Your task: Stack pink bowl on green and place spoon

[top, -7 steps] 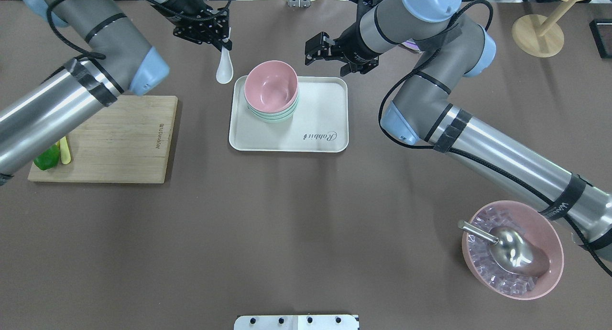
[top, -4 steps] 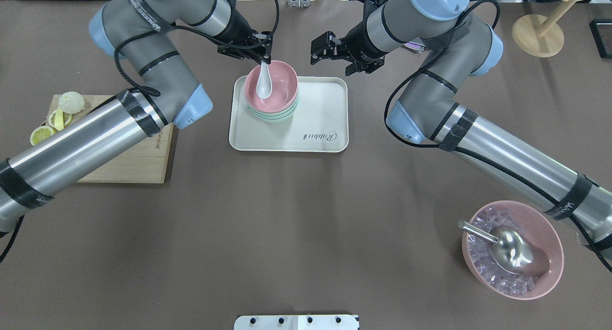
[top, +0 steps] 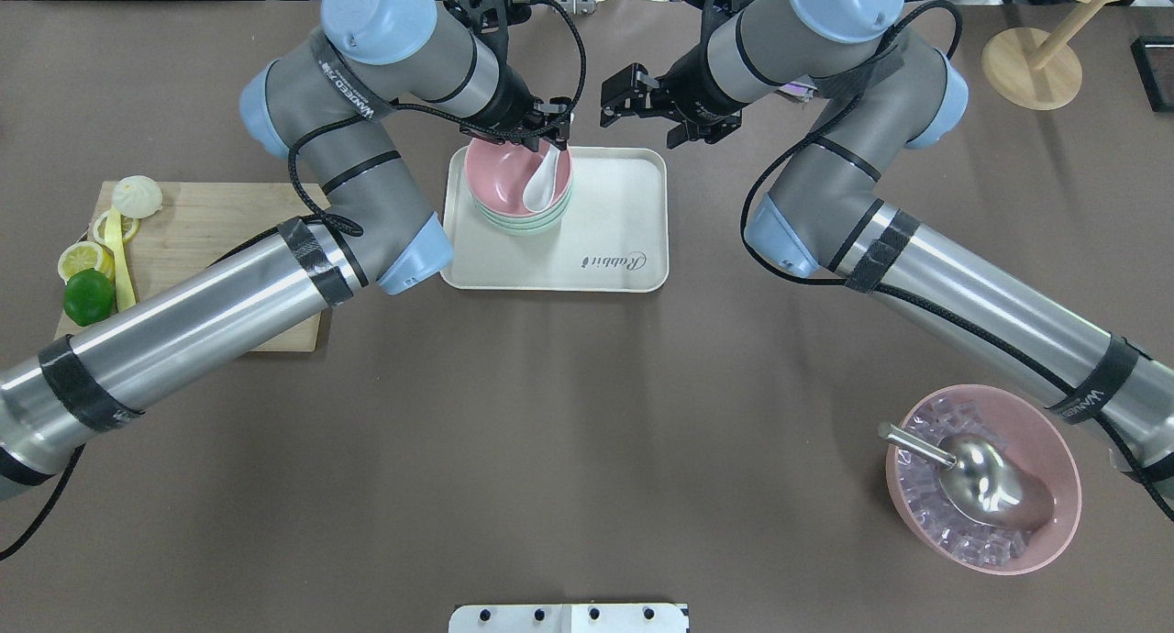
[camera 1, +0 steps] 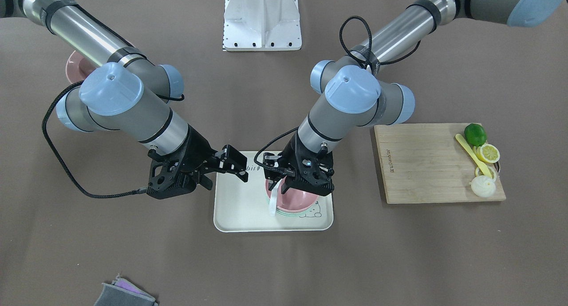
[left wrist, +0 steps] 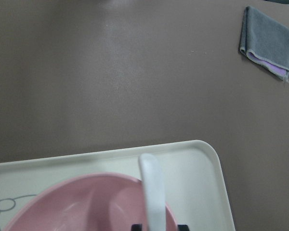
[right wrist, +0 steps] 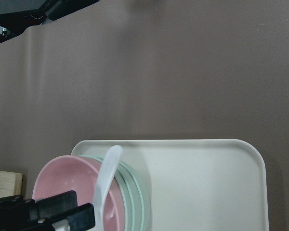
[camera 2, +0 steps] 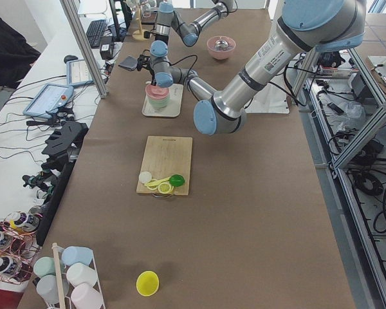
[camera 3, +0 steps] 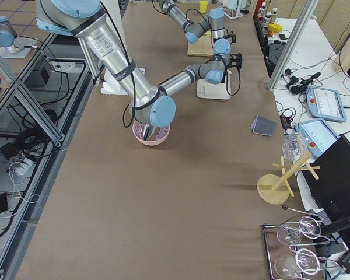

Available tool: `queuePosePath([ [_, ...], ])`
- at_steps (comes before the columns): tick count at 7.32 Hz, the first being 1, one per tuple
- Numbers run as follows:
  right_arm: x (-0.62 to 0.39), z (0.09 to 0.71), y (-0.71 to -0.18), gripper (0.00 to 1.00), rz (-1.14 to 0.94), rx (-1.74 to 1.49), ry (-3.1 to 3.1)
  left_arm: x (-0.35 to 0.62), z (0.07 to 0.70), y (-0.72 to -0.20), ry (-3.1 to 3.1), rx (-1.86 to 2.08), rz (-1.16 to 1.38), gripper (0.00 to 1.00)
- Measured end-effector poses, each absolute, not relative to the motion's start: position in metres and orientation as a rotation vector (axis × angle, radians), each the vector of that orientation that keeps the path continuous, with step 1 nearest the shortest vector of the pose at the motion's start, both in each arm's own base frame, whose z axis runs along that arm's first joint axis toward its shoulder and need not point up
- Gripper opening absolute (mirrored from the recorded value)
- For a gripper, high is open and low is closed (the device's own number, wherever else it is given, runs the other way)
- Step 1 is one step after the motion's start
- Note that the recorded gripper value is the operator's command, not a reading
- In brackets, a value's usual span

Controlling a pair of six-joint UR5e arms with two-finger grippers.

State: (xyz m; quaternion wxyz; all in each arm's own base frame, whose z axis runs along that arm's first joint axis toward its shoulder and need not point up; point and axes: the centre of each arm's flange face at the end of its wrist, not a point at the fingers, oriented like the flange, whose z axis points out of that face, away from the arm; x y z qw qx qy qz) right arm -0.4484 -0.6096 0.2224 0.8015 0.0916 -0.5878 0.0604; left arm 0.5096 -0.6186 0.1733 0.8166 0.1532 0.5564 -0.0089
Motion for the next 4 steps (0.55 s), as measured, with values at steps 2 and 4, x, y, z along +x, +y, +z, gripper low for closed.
queuePosePath([
  [2, -0.448, 0.222, -0.61, 1.0, 0.129, 0.196, -1.26, 0.484, 0.172, -0.636, 1.198, 0.309, -0.054, 0.97],
  [4, -0.445, 0.222, -0.611, 1.0, 0.132, 0.197, -1.262, 0.44, 0.174, -0.664, 1.202, 0.284, -0.082, 0.97],
])
